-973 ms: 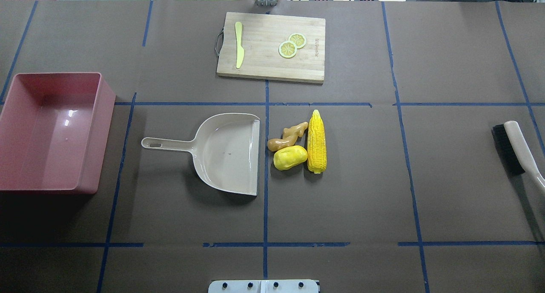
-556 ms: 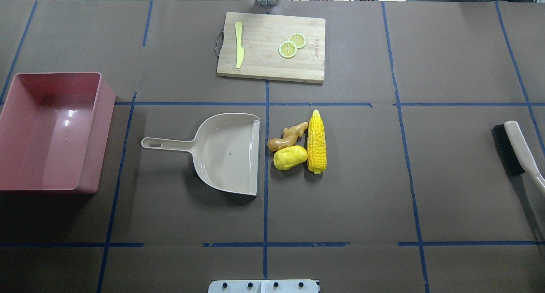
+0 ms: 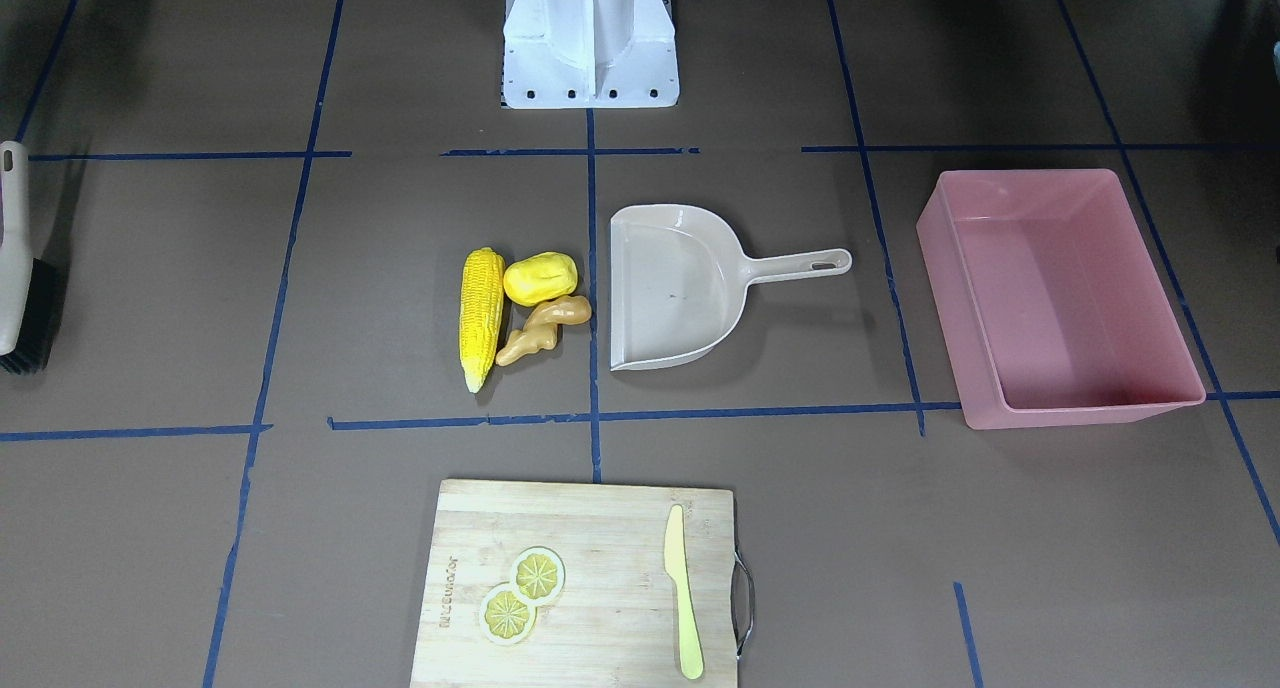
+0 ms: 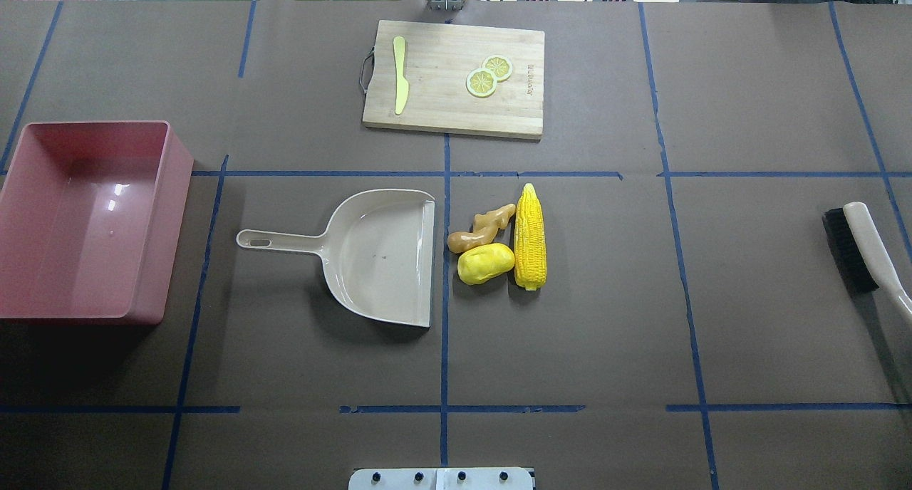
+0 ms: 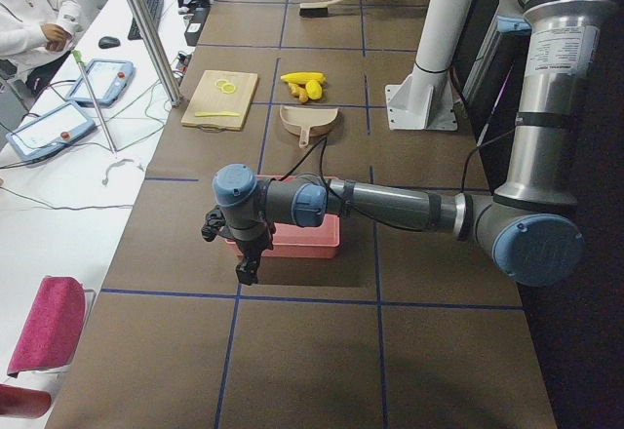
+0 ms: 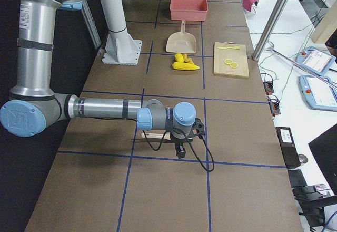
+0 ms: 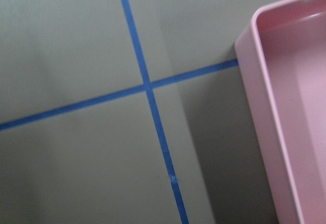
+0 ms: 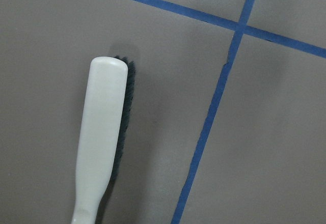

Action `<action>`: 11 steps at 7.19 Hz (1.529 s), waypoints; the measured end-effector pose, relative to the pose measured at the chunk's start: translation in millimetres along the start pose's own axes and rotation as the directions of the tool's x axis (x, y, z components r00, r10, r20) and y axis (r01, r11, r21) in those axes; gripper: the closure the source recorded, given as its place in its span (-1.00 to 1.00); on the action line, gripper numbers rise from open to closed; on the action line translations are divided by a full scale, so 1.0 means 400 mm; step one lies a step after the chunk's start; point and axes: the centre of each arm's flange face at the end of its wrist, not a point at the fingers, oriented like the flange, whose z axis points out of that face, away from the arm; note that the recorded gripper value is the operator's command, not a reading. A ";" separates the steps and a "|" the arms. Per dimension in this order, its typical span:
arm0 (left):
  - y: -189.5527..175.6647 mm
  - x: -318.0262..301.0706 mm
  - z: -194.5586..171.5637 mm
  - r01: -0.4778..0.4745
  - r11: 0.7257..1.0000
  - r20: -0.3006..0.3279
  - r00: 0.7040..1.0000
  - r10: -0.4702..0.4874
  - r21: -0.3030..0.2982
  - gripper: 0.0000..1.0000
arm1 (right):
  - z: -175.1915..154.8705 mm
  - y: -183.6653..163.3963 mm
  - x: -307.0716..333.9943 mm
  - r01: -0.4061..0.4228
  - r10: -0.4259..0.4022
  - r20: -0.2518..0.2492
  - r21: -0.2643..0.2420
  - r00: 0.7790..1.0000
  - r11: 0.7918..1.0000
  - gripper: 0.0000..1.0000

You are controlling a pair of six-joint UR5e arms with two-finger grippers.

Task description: Sweep and dump trash into bin

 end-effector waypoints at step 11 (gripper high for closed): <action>-0.021 0.014 -0.014 -0.050 0.997 -0.001 0.999 0.050 0.053 -1.00 | 0.288 0.179 -0.271 -0.128 0.132 -0.058 0.060 0.990 0.990 1.00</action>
